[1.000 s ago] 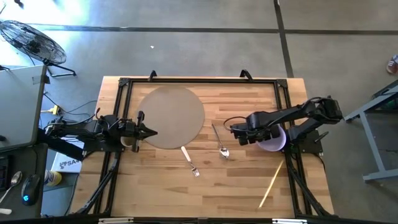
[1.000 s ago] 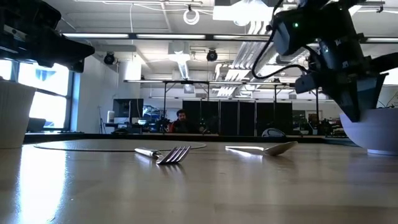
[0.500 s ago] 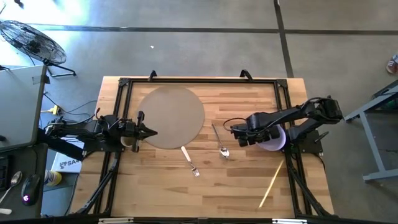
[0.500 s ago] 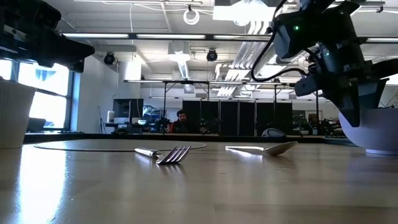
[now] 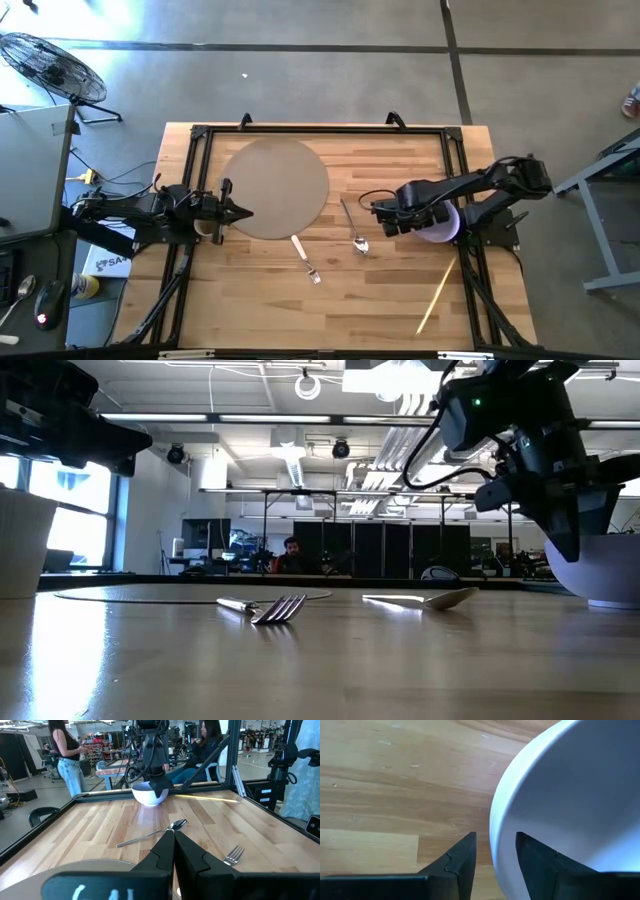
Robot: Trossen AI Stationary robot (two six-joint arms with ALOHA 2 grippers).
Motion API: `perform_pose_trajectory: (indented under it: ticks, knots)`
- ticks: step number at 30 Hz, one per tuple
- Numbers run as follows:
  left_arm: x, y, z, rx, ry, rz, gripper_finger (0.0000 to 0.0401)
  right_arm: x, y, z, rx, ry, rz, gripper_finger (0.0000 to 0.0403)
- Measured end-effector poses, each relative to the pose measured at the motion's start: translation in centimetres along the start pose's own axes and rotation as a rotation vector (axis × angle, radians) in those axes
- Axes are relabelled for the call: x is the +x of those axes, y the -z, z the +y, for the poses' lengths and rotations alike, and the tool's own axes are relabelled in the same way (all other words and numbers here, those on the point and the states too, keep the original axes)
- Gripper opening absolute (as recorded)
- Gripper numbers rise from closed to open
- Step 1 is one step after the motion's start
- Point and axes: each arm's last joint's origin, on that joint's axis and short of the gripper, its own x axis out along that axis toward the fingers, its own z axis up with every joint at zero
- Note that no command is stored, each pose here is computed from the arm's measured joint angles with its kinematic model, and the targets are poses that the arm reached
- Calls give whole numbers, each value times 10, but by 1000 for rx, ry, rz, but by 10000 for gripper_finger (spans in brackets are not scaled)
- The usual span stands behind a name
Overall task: Pick & Place Utensil
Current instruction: Put the purple bowl on the gray placemat
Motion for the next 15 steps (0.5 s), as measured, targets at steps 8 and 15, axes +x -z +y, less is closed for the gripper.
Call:
perform_pose_trajectory:
  ticks: [8,15]
  knots:
    - [0,0,0,0,0,0,0,-7,1,-4,10,-41,-2,64]
    - [0,0,0,0,0,0,0,-11,2,-6,8,-74,-7,24]
